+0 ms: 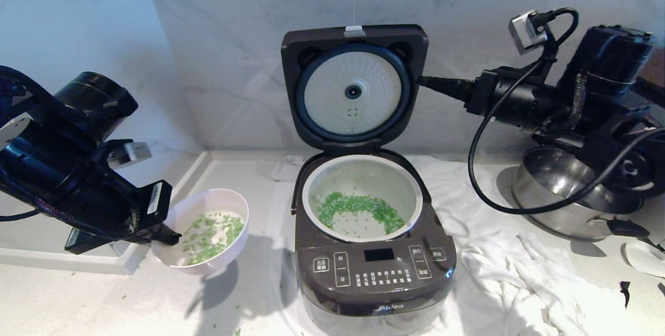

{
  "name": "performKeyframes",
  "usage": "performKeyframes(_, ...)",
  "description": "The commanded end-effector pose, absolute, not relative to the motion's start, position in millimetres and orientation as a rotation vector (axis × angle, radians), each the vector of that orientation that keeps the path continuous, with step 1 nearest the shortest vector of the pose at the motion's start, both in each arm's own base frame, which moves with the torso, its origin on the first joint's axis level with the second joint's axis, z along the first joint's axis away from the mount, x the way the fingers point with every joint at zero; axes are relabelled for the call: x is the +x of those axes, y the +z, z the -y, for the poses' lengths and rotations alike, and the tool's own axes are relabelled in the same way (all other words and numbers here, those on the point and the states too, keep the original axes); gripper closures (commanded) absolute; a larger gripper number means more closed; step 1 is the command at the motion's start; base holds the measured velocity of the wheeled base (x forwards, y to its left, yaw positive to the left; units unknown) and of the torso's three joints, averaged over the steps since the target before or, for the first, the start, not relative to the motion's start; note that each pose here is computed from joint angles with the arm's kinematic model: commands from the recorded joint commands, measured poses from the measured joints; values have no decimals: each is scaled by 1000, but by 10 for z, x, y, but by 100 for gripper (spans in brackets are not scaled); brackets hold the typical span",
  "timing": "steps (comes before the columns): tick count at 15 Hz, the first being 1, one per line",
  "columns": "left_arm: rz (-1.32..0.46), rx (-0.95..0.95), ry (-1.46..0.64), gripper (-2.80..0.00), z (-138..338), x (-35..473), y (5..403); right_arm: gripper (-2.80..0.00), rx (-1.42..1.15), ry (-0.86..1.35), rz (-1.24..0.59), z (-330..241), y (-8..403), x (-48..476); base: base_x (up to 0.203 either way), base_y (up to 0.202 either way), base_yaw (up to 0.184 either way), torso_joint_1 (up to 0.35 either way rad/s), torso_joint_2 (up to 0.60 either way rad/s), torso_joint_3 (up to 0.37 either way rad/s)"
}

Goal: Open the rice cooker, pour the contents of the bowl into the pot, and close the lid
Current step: Pour the water from the bowl into the rice cooker

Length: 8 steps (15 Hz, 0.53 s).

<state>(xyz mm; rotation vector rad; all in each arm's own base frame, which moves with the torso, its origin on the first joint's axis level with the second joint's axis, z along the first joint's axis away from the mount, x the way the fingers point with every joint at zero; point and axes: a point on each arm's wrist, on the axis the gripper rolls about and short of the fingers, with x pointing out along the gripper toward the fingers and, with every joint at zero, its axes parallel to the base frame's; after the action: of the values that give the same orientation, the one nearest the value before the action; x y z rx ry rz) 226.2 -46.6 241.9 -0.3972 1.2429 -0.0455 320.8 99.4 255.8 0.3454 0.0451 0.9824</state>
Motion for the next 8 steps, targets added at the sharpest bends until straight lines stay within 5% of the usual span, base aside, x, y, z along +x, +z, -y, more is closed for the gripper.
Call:
performKeyframes(1, -1247, -400, -43, 0, 466, 2256, 2421, 0, 337, 1018, 6, -959, 2741, 2815, 0, 0, 0, 0, 0, 0)
performKeyframes(8, -1235, -388, -42, 0, 455, 2194, 2439, 0, 332, 858, 182, -476, 2832, 1352, 0, 0, 0, 0, 0, 0)
